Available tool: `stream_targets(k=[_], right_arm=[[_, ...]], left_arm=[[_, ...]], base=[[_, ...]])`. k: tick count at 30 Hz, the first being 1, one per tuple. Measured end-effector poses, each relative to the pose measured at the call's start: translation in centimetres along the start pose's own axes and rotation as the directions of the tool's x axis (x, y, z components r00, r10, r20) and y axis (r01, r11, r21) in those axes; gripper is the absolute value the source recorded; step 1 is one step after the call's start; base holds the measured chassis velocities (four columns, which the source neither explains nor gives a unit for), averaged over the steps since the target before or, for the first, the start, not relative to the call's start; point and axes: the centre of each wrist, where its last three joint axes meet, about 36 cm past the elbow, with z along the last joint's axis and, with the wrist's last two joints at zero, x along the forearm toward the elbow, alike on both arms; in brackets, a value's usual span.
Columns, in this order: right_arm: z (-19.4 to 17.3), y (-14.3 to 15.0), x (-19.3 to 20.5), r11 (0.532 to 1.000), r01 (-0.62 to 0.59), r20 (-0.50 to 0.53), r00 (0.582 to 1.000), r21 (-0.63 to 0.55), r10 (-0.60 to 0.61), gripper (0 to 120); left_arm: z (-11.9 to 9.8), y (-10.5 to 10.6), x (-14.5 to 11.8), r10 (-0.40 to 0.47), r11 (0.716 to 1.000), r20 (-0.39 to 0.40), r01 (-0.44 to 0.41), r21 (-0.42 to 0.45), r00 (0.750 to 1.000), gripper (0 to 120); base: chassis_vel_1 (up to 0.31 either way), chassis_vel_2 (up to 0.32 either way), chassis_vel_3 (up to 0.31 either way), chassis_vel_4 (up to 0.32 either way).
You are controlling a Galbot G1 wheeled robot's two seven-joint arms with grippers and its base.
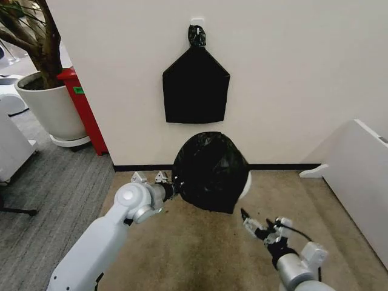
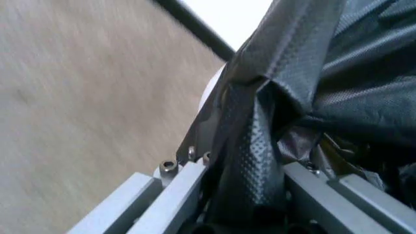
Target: Place the garbage bag over the trash bin.
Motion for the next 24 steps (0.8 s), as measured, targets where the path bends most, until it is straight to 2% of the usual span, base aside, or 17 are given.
stream_targets(k=[3,5,7,11,13,15,18,19,20,24], right_arm=[[-3.1,0.9,-0.4,0.999,0.028,0.025,0.999,0.033,-0.029,100],[-4.7,1.3,-1.2,0.995,0.076,0.004,0.997,0.058,-0.076,97],[-5.2,1.5,-1.5,0.992,0.101,-0.01,0.995,0.081,-0.1,95],[-6.5,3.2,-2.7,0.953,0.235,-0.077,0.972,0.189,-0.224,77],[-6.5,3.4,-2.9,0.949,0.248,-0.084,0.968,0.193,-0.236,76],[-6.4,5.0,-4.0,0.923,0.332,-0.125,0.942,0.195,-0.312,66],[-6.1,6.9,-5.6,0.909,0.375,-0.164,0.923,0.182,-0.348,54],[-5.5,8.2,-6.6,0.914,0.37,-0.195,0.921,0.165,-0.338,47],[-5.5,8.2,-6.6,0.914,0.37,-0.195,0.921,0.165,-0.338,47],[-4.3,11.1,-9.3,0.958,0.271,-0.267,0.934,0.099,-0.236,32]], left_arm=[[0.8,0.2,0.4,-0.026,0.987,0.122,0.044,-0.152,0.992,0],[1.9,0.3,0.4,-0.038,0.969,0.166,0.077,-0.236,0.985,0],[2.4,0.3,0.3,-0.043,0.959,0.181,0.092,-0.268,0.982,0],[4.1,0.1,0.2,-0.044,0.917,0.243,0.135,-0.376,0.969,0],[4.2,0.0,0.1,-0.043,0.915,0.244,0.136,-0.38,0.969,0],[4.6,-0.4,0.0,-0.035,0.908,0.253,0.137,-0.397,0.967,0],[4.7,-0.9,-0.1,-0.025,0.906,0.253,0.129,-0.402,0.967,0],[4.8,-1.3,-0.1,-0.019,0.906,0.252,0.123,-0.404,0.967,0],[4.8,-1.3,-0.1,-0.019,0.906,0.252,0.123,-0.404,0.967,0],[4.9,-1.9,0.1,0.0,0.903,0.258,0.111,-0.416,0.966,0]], base=[[0.0,0.0,0.0,0.0],[0.0,0.0,0.0,0.0],[0.0,0.0,0.0,0.0],[0.0,0.0,0.0,0.0],[0.0,0.0,0.0,0.0],[0.0,0.0,0.0,0.0],[0.0,0.0,0.0,0.0],[0.0,0.0,0.0,0.0],[0.0,0.0,0.0,0.0],[0.0,0.0,0.0,0.0]])
